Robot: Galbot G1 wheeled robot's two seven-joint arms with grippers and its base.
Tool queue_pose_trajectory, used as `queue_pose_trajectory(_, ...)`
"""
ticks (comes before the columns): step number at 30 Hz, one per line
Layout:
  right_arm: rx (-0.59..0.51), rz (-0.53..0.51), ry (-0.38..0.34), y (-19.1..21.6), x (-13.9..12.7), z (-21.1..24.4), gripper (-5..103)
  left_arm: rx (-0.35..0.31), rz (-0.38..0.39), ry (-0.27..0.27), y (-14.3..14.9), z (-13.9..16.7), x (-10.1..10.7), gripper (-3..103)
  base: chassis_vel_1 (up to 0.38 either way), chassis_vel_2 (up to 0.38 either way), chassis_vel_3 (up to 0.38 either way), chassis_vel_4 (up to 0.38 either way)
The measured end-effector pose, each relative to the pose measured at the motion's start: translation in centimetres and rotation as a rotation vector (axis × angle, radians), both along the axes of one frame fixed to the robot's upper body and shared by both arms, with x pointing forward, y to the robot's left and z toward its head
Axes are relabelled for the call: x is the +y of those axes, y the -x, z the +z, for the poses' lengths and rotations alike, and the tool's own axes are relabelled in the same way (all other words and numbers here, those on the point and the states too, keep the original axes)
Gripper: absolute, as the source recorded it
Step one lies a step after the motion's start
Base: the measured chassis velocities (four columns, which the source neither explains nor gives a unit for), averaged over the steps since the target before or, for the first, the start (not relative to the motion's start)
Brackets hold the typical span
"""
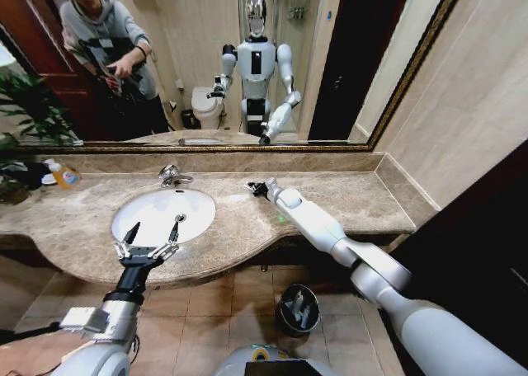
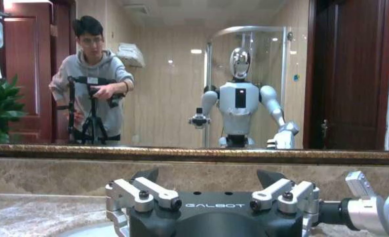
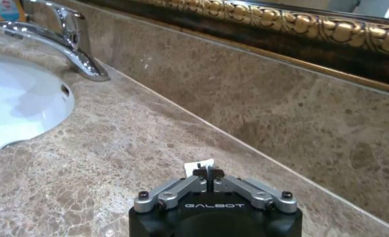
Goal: Pick up the trash from the sink and place it in the trash bin.
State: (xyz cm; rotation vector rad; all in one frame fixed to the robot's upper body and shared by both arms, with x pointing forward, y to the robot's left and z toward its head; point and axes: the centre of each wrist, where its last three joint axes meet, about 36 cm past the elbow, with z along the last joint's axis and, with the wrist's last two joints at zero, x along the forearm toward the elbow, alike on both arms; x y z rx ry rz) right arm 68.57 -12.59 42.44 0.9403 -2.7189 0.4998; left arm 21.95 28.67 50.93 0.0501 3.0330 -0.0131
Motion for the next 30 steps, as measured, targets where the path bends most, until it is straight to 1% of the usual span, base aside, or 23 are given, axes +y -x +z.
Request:
queue_pose_trajectory(6,-0.005,-0.019,-0.033,0.6,-0.7,0.7,0,0.000,0.000,0.000,0.0,0.0,0.0,100,0.000,0.000,0.000,0.000)
queue_pose_trajectory(7,-0.014,-0.023,-0.052,1.0,-1.0,1.5,0,0.000,0.000,0.000,0.0,0.0,0.0,100,0.000,0.000,0.000,0.000)
queue_pose_trajectory(9,-0.016,-0.025,-0.062,1.3,-1.3,2.0,0,0.000,0.000,0.000,0.0,0.0,0.0,100,0.000,0.000,0.000,0.000)
queue_pose_trajectory(11,-0.039,-0.032,-0.089,2.3,-2.2,3.7,0,0.000,0.000,0.000,0.0,0.0,0.0,100,0.000,0.000,0.000,0.000)
queue_pose_trajectory(12,-0.039,-0.032,-0.089,2.3,-2.2,3.7,0,0.000,0.000,0.000,0.0,0.0,0.0,100,0.000,0.000,0.000,0.000)
queue_pose_trajectory(14,-0.062,-0.034,-0.111,3.2,-3.3,5.3,0,0.000,0.000,0.000,0.0,0.0,0.0,100,0.000,0.000,0.000,0.000)
queue_pose_trajectory(15,-0.062,-0.034,-0.111,3.2,-3.3,5.3,0,0.000,0.000,0.000,0.0,0.0,0.0,100,0.000,0.000,0.000,0.000)
queue_pose_trajectory(17,-0.079,-0.041,-0.128,4.2,-5.1,6.3,0,0.000,0.000,0.000,0.0,0.0,0.0,100,0.000,0.000,0.000,0.000)
queue_pose_trajectory(18,-0.079,-0.041,-0.128,4.2,-5.1,6.3,0,0.000,0.000,0.000,0.0,0.0,0.0,100,0.000,0.000,0.000,0.000)
queue_pose_trajectory(20,-0.086,-0.066,-0.145,5.6,-7.9,6.8,0,0.000,-0.001,0.000,0.0,0.0,0.0,100,0.000,0.000,0.000,0.000)
queue_pose_trajectory(22,-0.095,-0.121,-0.157,8.5,-12.9,6.8,0,0.000,0.000,0.000,0.0,0.0,0.0,100,0.000,0.000,0.000,0.000)
queue_pose_trajectory(23,-0.095,-0.121,-0.157,8.5,-12.9,6.8,0,0.000,0.000,0.000,0.0,0.0,0.0,100,0.000,0.000,0.000,0.000)
queue_pose_trajectory(25,-0.119,-0.159,-0.142,12.4,-17.5,7.6,0,0.000,0.000,0.000,0.0,0.0,0.0,100,0.000,0.000,0.000,0.000)
queue_pose_trajectory(26,-0.132,-0.168,-0.129,14.4,-19.1,8.0,0,0.000,0.000,0.000,0.0,0.0,0.0,100,0.000,0.000,0.000,0.000)
queue_pose_trajectory(27,-0.132,-0.168,-0.129,14.4,-19.1,8.0,0,0.000,0.000,0.000,0.0,0.0,0.0,100,0.000,0.000,0.000,0.000)
queue_pose_trajectory(28,-0.140,-0.171,-0.121,15.9,-19.9,8.1,0,0.000,0.000,0.000,0.0,0.0,0.0,100,0.000,0.000,0.000,0.000)
queue_pose_trajectory(29,-0.142,-0.164,-0.120,18.5,-20.8,8.1,0,0.000,-0.001,0.000,0.0,0.0,0.0,100,-0.035,-0.051,-0.015,-0.012)
queue_pose_trajectory(30,-0.142,-0.164,-0.120,18.5,-20.8,8.1,0,0.000,-0.001,0.000,0.0,0.0,0.0,100,-0.035,-0.051,-0.015,-0.012)
